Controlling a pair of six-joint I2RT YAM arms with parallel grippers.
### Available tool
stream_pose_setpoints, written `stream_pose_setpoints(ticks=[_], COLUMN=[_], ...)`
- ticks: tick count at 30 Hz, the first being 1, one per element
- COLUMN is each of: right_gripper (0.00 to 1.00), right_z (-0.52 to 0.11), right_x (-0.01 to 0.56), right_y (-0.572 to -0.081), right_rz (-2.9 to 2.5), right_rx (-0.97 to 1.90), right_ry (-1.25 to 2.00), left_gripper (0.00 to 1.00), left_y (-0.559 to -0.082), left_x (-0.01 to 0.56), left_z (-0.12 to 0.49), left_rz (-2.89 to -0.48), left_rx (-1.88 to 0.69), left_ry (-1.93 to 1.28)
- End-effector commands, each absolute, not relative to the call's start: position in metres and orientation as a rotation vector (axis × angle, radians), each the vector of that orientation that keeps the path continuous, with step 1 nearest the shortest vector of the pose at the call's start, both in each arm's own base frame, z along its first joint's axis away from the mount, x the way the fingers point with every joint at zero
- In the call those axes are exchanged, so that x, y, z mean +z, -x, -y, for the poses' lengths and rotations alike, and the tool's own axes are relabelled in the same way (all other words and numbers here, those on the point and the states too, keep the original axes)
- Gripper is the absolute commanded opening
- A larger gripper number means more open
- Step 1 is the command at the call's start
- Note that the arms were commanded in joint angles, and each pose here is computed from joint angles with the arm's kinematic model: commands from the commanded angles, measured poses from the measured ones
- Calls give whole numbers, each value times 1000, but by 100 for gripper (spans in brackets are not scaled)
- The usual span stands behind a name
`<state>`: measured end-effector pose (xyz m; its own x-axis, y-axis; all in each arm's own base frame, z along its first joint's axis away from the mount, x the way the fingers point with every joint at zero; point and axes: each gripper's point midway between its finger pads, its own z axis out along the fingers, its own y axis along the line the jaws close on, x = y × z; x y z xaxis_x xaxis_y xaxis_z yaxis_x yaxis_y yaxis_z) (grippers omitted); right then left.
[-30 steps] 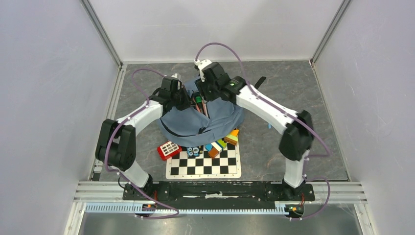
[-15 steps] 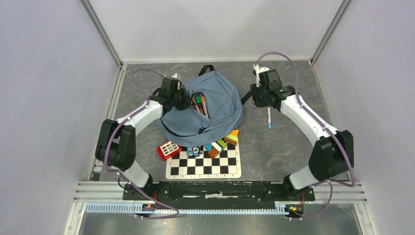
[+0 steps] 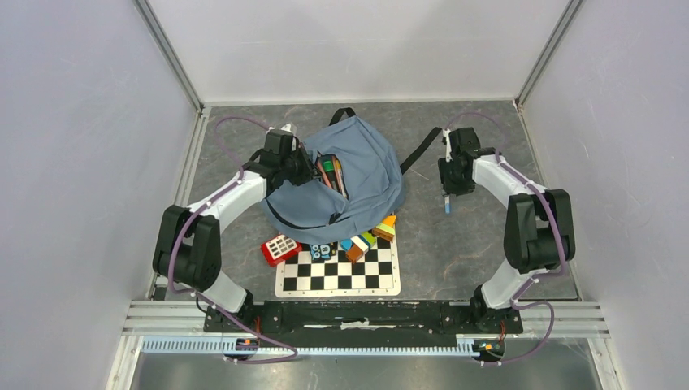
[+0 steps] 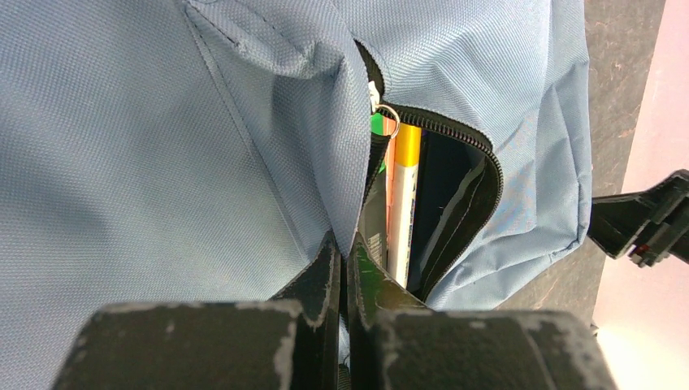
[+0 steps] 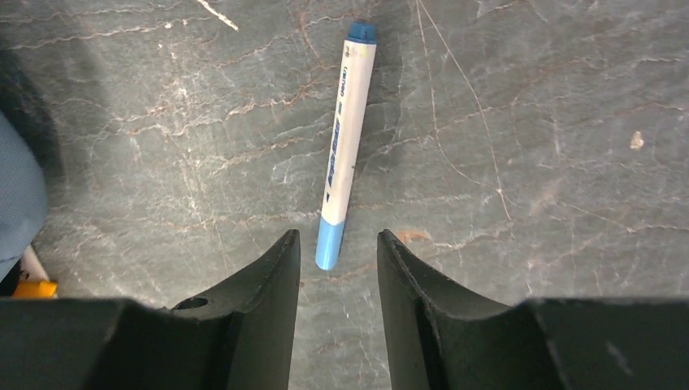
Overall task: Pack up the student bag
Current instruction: Pick up the stationery from the center of the board.
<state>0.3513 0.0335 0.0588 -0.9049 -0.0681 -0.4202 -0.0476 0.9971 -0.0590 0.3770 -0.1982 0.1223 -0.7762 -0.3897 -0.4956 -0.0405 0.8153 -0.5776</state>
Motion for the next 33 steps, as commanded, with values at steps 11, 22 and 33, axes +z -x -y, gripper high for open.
stream_pose_setpoints(ticks=[11,22,33], right_gripper=[34,31,6], right_z=[-27,-33,-30], right_x=[24,9,11], right_y=[-360,-357,-345], right_rz=[-2735,-2769,-2782], right_rx=[-153,-164,-169], right_ry=[92,99,90], left_gripper=[2,2,2], left_y=[-372,-372,-372], left_x=[150,147,146], left_z=[203,203,202], left_rz=[-2309,-2318,-2318], left_rx=[-814,-808,-801], left_ry=[328,327,327])
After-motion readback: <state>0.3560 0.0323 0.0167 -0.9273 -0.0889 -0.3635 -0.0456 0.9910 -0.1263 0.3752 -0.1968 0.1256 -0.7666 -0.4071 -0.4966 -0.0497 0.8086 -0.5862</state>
